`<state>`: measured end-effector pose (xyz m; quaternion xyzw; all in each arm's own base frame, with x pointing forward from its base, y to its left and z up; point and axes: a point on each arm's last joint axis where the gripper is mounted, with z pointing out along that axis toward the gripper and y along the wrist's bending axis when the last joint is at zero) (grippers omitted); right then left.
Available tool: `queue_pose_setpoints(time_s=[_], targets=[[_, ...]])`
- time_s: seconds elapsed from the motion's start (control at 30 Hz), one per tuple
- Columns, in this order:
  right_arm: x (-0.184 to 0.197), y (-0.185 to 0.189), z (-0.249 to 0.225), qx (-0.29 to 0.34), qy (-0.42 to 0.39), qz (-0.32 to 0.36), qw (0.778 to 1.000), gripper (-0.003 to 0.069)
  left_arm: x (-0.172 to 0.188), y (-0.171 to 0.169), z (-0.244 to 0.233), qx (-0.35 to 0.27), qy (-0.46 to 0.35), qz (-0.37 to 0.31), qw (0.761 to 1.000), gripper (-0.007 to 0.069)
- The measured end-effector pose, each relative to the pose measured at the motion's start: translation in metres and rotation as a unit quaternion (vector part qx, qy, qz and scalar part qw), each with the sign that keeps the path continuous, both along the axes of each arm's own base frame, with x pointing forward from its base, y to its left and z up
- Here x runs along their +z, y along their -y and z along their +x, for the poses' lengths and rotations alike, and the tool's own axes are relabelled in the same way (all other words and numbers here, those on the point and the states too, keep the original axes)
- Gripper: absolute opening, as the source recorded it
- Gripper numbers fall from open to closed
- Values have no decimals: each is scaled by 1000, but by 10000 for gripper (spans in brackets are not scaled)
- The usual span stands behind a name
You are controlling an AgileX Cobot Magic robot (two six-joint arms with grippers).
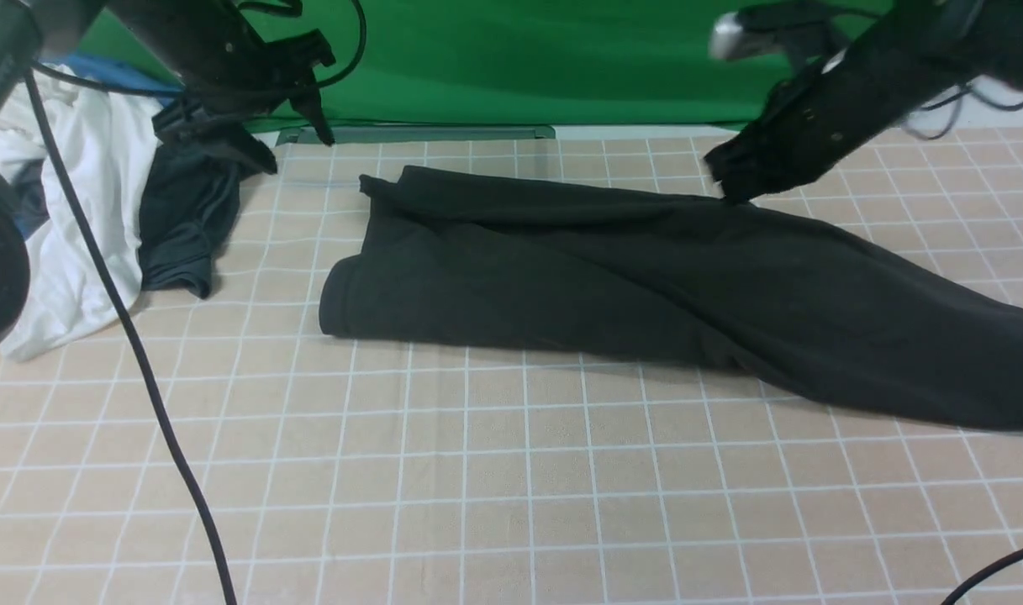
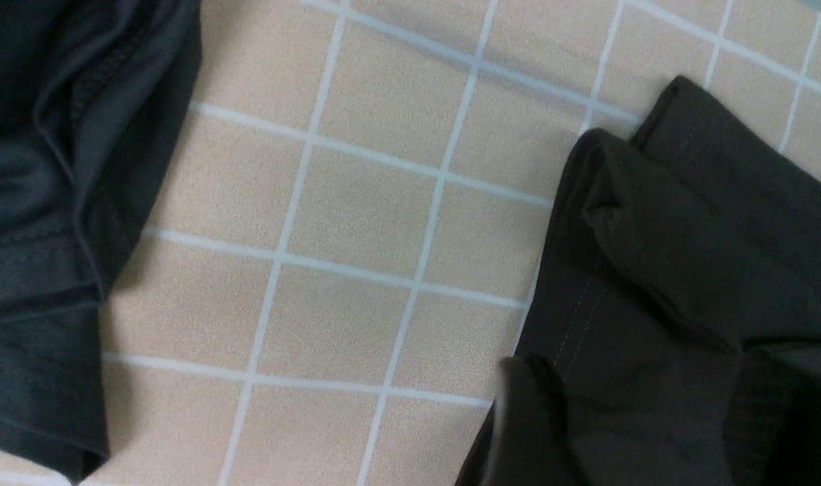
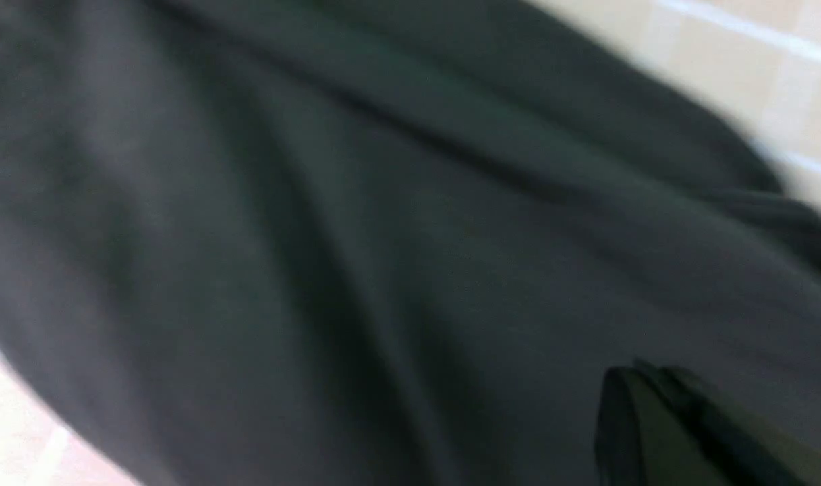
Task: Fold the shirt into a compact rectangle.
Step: 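Pull the folded dark garment lengthwise by its ends to straighten it flat on the table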
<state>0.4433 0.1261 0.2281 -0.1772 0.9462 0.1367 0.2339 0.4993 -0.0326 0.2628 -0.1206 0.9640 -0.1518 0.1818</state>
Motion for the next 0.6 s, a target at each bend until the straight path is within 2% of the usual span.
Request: queue_pose_setpoints(time_s=[0.07, 0.17, 0.27, 0.4, 0.6], targets=[[-14, -22, 1, 21, -6, 1, 1000, 24, 0, 0, 0, -3, 0, 0, 1000, 166], [-35, -51, 7, 47, -13, 2, 999, 24, 0, 1, 0, -10, 1, -3, 1000, 42], [-54, -70, 20, 60, -9, 5, 998, 24, 0, 2, 0, -11, 1, -9, 1000, 13], [-70, -81, 42, 61, 10, 10, 998, 24, 0, 3, 0, -11, 1, -15, 1000, 13], [-78, -86, 82, 23, 138, 31, 990, 24, 1, 4, 0, -12, 1, -18, 1000, 15]])
